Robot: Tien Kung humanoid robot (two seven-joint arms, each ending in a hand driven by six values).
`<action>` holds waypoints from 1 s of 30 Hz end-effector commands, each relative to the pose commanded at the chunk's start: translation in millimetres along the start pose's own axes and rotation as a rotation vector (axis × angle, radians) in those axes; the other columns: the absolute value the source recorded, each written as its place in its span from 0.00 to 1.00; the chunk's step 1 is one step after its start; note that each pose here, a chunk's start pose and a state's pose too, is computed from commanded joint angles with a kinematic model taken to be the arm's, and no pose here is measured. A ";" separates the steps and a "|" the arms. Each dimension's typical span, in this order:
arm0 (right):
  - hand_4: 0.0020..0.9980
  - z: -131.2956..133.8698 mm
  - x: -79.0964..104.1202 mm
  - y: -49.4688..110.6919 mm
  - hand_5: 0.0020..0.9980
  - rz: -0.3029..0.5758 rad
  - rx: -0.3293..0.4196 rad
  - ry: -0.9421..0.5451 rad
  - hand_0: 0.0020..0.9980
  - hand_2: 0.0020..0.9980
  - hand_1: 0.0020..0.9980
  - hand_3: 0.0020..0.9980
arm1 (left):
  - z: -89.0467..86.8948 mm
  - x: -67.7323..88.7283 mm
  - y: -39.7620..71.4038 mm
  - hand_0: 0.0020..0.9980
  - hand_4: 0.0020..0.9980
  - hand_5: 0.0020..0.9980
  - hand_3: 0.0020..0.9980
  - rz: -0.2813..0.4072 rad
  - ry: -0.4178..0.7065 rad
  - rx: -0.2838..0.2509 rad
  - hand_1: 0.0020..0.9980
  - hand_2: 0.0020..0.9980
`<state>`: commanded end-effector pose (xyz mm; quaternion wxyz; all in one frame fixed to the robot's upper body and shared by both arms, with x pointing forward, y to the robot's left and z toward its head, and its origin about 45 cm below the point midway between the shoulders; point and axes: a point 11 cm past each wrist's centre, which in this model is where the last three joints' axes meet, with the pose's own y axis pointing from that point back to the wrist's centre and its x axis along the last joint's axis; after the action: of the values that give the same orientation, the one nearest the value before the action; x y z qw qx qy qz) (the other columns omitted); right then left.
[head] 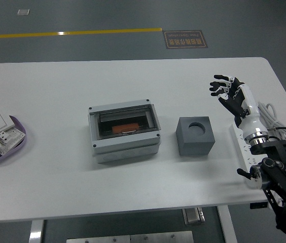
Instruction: Pick up the cylinder from the cube,place it in the box,flap close box
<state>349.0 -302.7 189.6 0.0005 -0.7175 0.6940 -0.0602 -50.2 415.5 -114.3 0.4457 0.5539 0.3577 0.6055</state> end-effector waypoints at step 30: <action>0.67 -14.4 -5.1 -11.7 0.35 0.000 0.058 -0.081 0.59 0.58 0.58 0.64 | 29.4 -14.7 -6.5 0.58 0.62 0.15 0.62 -0.071 0.010 0.118 0.60 0.59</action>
<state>359.2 -296.1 204.4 0.0494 -0.7190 0.6914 -0.0508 -20.3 402.3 -121.7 0.4318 0.5631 0.4143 0.5698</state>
